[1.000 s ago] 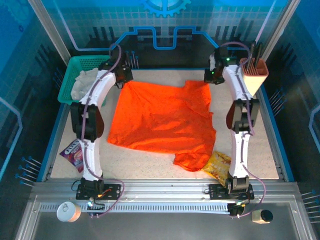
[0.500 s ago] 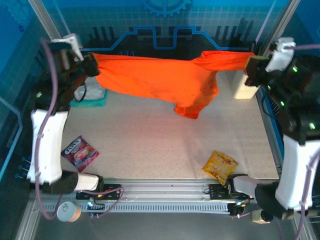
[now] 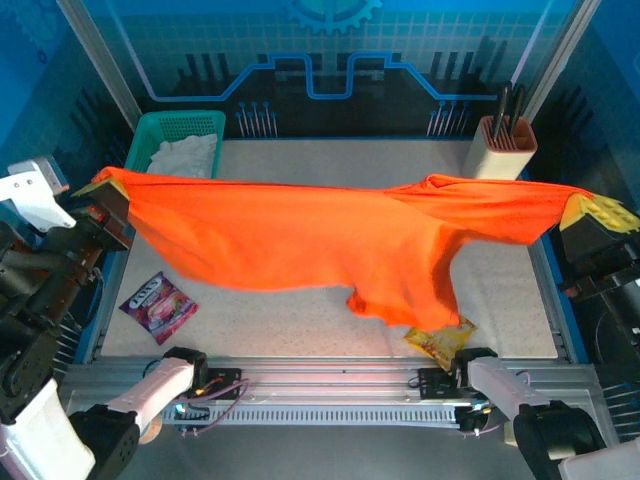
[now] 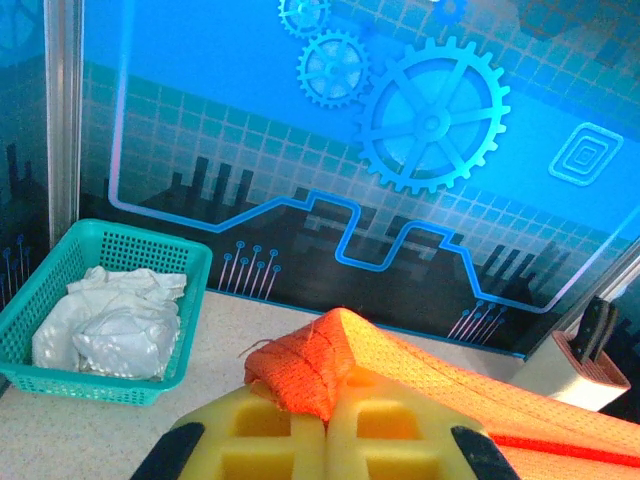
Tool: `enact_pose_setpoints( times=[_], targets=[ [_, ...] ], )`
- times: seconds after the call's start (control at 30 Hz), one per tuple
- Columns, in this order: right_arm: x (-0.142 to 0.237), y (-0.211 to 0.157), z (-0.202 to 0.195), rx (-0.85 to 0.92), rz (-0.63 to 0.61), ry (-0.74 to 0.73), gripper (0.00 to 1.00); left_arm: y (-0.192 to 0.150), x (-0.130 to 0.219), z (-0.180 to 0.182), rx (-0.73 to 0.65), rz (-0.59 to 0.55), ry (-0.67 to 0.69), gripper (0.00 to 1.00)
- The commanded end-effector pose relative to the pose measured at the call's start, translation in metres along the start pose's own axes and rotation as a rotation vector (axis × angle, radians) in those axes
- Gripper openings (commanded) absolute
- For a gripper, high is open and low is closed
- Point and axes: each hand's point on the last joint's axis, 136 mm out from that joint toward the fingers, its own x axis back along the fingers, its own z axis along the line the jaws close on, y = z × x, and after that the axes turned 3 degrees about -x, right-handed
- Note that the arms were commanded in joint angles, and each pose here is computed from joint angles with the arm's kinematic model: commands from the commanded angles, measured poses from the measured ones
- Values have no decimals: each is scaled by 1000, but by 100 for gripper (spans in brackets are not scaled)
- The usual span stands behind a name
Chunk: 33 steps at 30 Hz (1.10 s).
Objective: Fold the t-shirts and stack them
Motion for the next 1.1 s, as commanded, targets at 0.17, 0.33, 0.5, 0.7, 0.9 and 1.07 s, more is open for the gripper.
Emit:
enact_pose_setpoints(
  times=[0.17, 0.33, 0.5, 0.7, 0.9, 1.07],
  targets=[
    [-100, -33, -57, 60, 183, -190, 0, -16, -57, 13, -38, 87, 98, 0],
    [-197, -99, -97, 100, 355, -244, 0, -63, -139, 23, -44, 188, 134, 0],
    [-298, -197, -139, 107, 543, -262, 0, -136, -243, 39, -43, 326, 173, 0],
    [-412, -354, -195, 107, 803, -292, 0, -242, -379, 70, -54, 476, 243, 0],
    [-484, -478, -248, 134, 883, -382, 0, -321, -491, 106, -55, 580, 319, 0],
    [-500, -512, -269, 111, 818, -426, 0, -340, -528, 125, -77, 598, 360, 0]
  ],
)
